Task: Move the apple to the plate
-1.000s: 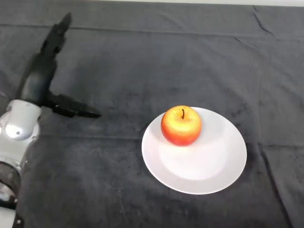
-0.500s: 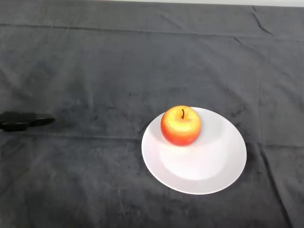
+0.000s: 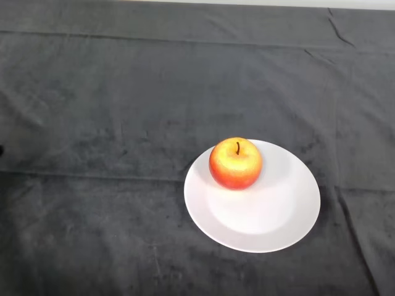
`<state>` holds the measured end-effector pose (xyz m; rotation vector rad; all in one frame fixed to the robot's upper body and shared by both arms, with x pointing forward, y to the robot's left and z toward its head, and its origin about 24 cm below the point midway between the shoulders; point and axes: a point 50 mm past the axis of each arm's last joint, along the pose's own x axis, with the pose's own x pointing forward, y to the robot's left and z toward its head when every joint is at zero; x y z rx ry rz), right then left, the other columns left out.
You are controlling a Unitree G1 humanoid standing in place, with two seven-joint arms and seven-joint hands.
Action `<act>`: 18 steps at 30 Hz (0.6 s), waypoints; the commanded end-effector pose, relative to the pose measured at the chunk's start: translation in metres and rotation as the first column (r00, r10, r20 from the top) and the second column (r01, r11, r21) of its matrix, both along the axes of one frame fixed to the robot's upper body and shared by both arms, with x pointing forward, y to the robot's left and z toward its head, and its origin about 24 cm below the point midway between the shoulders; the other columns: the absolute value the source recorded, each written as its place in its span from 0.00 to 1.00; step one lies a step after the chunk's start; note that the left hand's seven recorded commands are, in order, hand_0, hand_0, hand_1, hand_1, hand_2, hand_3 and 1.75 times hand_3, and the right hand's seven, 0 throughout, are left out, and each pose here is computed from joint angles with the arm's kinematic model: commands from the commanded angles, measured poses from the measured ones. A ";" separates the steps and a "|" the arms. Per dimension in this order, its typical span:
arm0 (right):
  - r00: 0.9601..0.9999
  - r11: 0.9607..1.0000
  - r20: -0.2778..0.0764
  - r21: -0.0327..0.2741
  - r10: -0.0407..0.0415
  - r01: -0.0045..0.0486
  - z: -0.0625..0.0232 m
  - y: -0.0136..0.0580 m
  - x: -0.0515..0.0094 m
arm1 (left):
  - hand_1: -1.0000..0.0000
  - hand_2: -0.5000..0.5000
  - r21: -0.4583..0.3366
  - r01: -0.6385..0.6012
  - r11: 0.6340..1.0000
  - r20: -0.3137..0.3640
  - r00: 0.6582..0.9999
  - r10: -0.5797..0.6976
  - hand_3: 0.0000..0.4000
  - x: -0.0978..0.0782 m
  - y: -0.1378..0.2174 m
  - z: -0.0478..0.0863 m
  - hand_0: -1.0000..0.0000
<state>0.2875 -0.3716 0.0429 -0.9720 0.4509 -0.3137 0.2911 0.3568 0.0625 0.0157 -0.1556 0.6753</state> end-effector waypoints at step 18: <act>0.992 1.000 -0.127 0.022 -0.003 0.006 -0.0341 0.0041 -0.0217 | 1.00 0.50 -0.344 -0.217 0.914 0.045 0.968 0.247 0.00 -0.039 0.045 -0.016 1.00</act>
